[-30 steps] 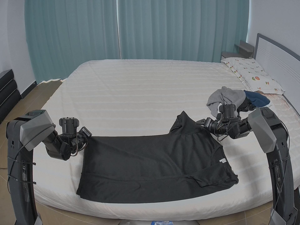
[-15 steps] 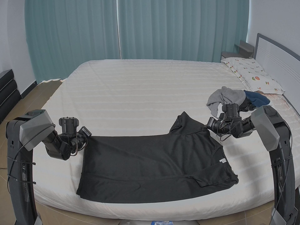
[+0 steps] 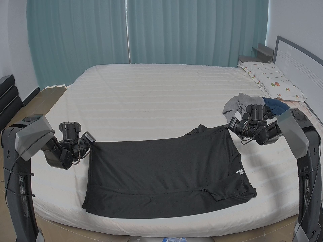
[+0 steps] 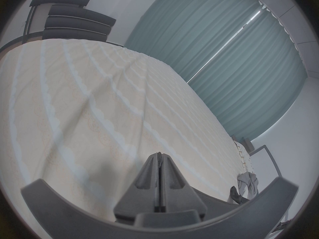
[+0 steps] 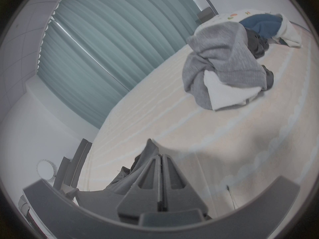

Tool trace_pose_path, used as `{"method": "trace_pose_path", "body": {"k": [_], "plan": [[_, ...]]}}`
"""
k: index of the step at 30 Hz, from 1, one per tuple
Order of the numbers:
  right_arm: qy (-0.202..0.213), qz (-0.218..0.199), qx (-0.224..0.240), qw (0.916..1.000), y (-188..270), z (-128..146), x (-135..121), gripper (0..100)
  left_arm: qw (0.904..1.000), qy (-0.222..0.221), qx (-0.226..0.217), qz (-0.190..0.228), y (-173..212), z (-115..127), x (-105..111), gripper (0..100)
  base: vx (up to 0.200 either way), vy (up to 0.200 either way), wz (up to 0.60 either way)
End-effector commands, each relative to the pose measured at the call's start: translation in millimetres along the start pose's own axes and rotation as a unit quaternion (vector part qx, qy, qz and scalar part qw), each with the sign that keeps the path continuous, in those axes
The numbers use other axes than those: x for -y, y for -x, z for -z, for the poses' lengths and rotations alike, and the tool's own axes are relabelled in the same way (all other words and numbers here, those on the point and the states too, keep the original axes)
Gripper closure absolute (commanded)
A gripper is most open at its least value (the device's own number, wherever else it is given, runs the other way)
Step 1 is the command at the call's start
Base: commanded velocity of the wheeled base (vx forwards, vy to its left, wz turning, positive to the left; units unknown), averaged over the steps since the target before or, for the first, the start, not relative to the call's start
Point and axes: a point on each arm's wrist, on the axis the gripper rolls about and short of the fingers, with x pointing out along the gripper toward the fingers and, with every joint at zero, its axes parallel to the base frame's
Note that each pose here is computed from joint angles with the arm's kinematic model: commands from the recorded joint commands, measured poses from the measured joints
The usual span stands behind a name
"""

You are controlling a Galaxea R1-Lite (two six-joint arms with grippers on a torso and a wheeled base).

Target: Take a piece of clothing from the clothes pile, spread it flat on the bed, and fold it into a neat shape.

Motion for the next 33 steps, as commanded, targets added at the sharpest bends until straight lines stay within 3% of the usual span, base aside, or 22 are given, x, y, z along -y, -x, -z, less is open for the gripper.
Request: {"method": "trace_pose_path", "body": {"k": [1,15,33], "plan": [[0.001,-0.007,0.011,0.9999,7.5,-5.2,-4.8,100,1.0000,0.001,0.008,0.004,5.9,-6.4,3.8,100,0.000,0.000,0.00],[-0.003,0.000,0.005,1.0000,19.4,-4.9,-3.8,100,0.9999,-0.001,0.010,0.006,16.2,-10.1,6.6,100,0.000,0.000,0.00],[-0.010,-0.029,-0.072,0.9969,78.5,0.6,9.7,100,0.9945,-0.101,-0.020,-0.019,42.6,1.1,-3.6,100,0.000,0.000,0.00]]}}
